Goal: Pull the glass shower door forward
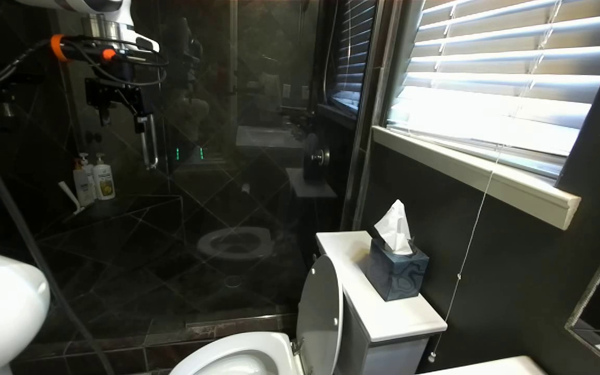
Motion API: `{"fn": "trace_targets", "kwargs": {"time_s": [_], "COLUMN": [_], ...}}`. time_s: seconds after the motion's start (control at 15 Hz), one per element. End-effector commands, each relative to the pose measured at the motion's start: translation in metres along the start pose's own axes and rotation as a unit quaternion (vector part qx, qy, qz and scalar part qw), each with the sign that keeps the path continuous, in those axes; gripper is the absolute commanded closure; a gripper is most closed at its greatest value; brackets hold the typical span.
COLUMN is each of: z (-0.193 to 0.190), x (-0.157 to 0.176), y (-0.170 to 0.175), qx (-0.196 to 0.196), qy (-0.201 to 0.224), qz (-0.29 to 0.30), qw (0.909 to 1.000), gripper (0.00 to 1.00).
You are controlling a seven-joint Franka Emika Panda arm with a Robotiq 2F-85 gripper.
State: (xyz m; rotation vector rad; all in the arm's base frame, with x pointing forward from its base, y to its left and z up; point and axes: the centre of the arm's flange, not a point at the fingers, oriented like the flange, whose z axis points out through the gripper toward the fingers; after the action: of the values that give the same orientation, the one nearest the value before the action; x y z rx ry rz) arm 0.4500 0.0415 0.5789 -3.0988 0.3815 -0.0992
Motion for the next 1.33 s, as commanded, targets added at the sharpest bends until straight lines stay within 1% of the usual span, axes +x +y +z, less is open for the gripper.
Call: {"fn": "trace_targets", "kwargs": {"time_s": [0.0,0.33,0.47,0.53,0.67,0.73,1.0,1.13,1.27], "z": [0.0,0.0,-0.004,-0.006,-0.014,-0.019,-0.034,-0.029,-0.022], "x": [0.0,0.0,0.014,0.026,0.051,0.067,0.111,0.131,0.149], "y": [0.0,0.0,-0.006,-0.012,-0.028,-0.037,-0.071,-0.086,-0.097], "qx": [0.0,0.0,0.002,0.005,0.013,0.014,0.048,0.055,0.05], "qy": [0.0,0.0,0.022,0.038,0.066,0.082,0.105,0.116,0.145], "qz": [0.0,0.0,-0.026,-0.056,-0.103,-0.128,-0.202,-0.227,-0.24], "qw": [1.0,1.0,0.9994,0.9977,0.9924,0.9883,0.9726,0.9653,0.9585], "gripper": [0.0,0.0,0.0,0.0,0.0,0.0,0.0,0.0,0.0]}}
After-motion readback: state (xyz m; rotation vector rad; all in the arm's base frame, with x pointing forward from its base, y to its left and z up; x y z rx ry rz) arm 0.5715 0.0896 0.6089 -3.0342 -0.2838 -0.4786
